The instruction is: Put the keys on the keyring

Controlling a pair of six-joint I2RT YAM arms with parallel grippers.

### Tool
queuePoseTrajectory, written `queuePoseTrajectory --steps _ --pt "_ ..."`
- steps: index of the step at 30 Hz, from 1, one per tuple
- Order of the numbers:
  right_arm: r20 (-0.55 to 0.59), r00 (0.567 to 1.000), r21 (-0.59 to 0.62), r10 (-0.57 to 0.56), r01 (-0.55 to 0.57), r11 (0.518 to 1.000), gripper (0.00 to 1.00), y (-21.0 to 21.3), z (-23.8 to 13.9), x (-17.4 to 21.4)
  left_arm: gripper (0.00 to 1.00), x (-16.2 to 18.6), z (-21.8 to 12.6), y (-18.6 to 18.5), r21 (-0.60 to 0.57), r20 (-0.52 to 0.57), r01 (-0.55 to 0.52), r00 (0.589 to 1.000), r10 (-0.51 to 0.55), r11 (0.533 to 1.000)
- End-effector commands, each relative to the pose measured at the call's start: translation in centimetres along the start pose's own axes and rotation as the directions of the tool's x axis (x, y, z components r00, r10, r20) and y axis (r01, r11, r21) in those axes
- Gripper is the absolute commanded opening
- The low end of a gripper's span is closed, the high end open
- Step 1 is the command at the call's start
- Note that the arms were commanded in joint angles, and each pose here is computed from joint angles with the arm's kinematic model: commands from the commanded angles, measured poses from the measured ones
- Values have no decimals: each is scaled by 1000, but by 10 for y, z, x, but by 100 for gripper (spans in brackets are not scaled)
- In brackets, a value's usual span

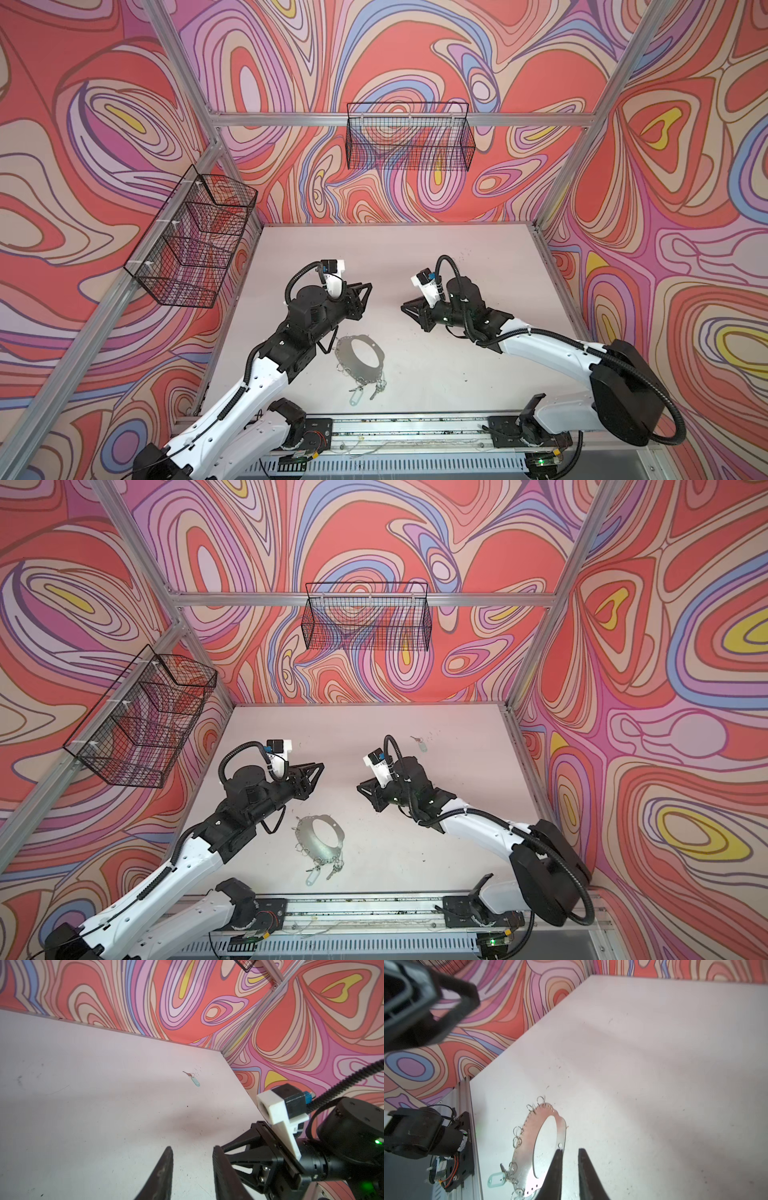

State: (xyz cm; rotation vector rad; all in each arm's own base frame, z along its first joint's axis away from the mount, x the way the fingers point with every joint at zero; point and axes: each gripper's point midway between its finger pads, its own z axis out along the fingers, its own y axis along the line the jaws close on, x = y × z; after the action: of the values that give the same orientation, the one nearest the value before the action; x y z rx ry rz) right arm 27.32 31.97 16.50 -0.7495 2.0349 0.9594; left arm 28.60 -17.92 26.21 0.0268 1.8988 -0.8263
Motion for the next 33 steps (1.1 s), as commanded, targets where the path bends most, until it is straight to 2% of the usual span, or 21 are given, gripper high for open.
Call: queuePoseTrajectory --steps 1,4,9,14,17,19,23,25,29,33 --pt "-77 997 -23 21 -23 999 18 13 23 22 36 6 -10 32 -147 22 52 999 -49 988" --pt "-163 986 -23 34 -38 999 18 21 56 45 36 6 -20 41 -185 48 74 997 -66 980" --pt "-299 953 -9 50 -55 998 14 27 114 83 36 4 -31 37 -170 60 77 996 -68 982" --pt "-354 932 -6 76 -84 996 13 25 149 99 36 6 -34 36 -167 46 69 997 -62 984" --pt "-389 917 7 86 -91 996 9 24 158 113 37 8 -35 37 -170 41 66 997 -60 983" --pt "-407 907 16 112 -116 993 8 22 156 122 37 7 -36 37 -173 41 63 998 -57 983" --pt "-444 886 171 130 -59 983 5 -10 140 145 37 8 -37 36 -166 43 61 998 -55 984" --pt "-443 884 242 149 -42 969 4 -29 128 148 37 9 -35 36 -160 39 64 998 -58 985" --pt "-406 884 358 234 -81 930 4 -71 99 146 37 12 -31 35 -152 23 69 998 -67 986" --pt "-382 883 408 273 -104 907 4 -99 76 142 37 16 -29 33 -136 12 76 997 -75 988"
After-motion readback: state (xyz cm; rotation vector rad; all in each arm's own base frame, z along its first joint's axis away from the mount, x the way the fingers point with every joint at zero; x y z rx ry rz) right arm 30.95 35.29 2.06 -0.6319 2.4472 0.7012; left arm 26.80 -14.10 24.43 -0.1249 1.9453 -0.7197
